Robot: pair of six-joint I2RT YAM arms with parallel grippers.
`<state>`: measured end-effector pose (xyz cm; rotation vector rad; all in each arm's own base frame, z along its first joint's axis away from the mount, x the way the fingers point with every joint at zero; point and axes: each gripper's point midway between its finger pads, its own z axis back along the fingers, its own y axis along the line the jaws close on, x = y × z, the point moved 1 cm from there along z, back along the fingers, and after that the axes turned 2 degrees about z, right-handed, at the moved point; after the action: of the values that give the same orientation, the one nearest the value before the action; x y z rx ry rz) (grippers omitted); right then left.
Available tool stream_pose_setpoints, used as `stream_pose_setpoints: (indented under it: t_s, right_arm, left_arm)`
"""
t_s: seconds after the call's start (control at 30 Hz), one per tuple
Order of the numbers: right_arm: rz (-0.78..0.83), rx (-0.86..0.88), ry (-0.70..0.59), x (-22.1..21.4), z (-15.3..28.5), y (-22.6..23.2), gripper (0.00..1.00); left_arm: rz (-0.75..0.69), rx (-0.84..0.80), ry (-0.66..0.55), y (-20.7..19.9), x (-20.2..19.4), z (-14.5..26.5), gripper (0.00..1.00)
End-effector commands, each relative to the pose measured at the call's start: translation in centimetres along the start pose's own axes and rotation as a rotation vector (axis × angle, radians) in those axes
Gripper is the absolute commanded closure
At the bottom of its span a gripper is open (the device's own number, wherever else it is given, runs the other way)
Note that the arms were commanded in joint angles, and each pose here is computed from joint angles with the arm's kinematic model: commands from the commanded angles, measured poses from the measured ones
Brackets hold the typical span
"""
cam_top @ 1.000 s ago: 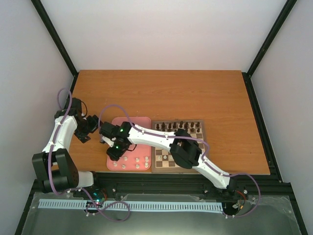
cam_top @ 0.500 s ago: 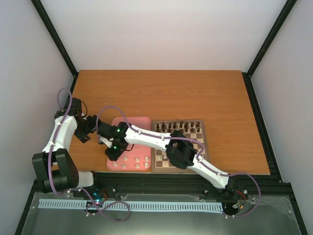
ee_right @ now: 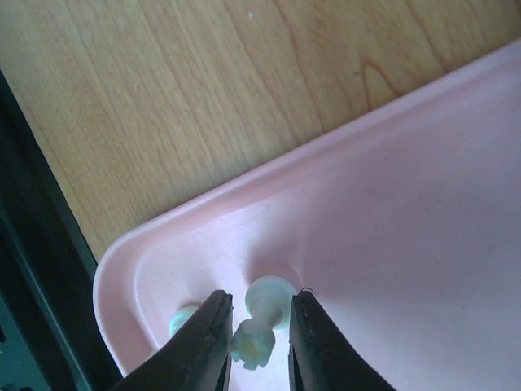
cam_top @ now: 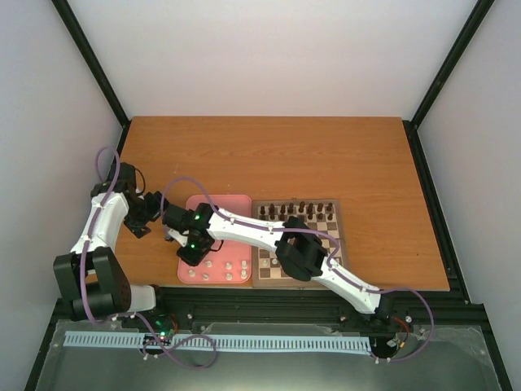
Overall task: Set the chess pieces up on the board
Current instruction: Pick up the chess piece from the storage box, then place the chess piece on the chessboard.
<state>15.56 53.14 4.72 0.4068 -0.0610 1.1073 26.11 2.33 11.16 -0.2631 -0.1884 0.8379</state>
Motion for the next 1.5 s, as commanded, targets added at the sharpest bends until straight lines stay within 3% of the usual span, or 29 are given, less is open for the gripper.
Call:
stream_pose_setpoints:
  t_s: [0.0, 0.2, 0.33, 0.53, 0.67, 0.8, 1.07, 1.23, 1.47]
  right_arm:
    - [0.006, -0.013, 0.002, 0.2, -0.2, 0.2, 0.82]
    - [-0.001, -0.097, -0.066, 1.3, 2.2, -0.8, 0.90]
    - [-0.039, -0.183, -0.258, 4.1, 7.9, -2.3, 0.91]
    - [-0.270, -0.338, -0.387, 2.0, 15.7, -9.1, 0.93]
    - [-0.442, -0.444, -0.395, -3.5, 20.4, -13.7, 0.93]
    - [-0.666, -0.515, -0.337, -12.7, 22.7, -17.3, 0.93]
    - [-1.071, -0.557, -0.289, -29.3, 25.4, -16.8, 0.93]
    - [-1.214, -0.503, -0.248, -34.1, 24.6, -14.0, 0.93]
    - [-1.268, -0.426, -0.183, -36.7, 22.1, -12.3, 0.93]
  left_arm:
    - [0.014, -0.002, 0.006, 0.0, 0.0, 0.1, 0.00]
    - [0.013, -0.003, 0.005, 0.0, 0.0, 0.2, 0.00]
    - [0.012, -0.002, 0.005, 0.0, 0.0, 0.2, 0.00]
    - [0.012, -0.004, 0.010, -0.1, 0.0, 0.1, 0.00]
    - [0.014, -0.007, 0.015, -0.2, 0.0, 0.0, 0.00]
    - [0.017, -0.011, 0.022, -0.4, 0.1, -0.1, 0.00]
    - [0.023, -0.016, 0.039, -0.7, 0.2, -0.4, 0.00]
    - [0.029, -0.015, 0.050, -0.7, 0.2, -0.7, 0.00]
    - [0.031, -0.017, 0.055, -0.7, 0.1, -0.9, 0.00]
